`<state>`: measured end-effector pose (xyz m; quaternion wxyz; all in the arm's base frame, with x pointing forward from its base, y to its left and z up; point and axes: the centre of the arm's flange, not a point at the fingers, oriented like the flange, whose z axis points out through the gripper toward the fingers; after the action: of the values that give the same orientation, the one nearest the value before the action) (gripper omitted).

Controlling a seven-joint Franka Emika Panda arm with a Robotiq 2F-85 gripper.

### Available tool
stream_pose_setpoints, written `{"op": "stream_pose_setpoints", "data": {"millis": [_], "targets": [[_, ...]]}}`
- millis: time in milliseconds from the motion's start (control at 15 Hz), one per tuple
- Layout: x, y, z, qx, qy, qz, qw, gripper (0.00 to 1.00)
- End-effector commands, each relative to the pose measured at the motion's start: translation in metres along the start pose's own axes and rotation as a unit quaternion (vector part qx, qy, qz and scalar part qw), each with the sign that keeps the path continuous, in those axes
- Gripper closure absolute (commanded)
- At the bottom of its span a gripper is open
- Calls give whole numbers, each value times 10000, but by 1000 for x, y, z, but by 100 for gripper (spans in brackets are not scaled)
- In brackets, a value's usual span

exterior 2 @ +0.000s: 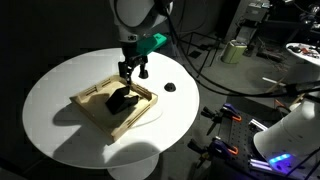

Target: Put the large black thing onto the tray

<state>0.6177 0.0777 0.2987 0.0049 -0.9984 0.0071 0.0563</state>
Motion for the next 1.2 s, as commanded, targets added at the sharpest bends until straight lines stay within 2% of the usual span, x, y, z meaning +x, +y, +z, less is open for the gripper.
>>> {"op": "stream_pose_setpoints", "data": {"millis": [0, 200, 333, 467, 800, 1133], "targets": [[-70, 50, -35, -95, 30, 366, 9993, 0], [-91, 88, -44, -164, -25, 577, 9982, 0], [-102, 100, -46, -181, -90, 622, 9979, 0], [-110, 106, -46, -204, -127, 574, 9981, 0], [-122, 114, -49, -431, -254, 20, 9987, 0], [-132, 124, -60, -337, -39, -162, 9993, 0]]}}
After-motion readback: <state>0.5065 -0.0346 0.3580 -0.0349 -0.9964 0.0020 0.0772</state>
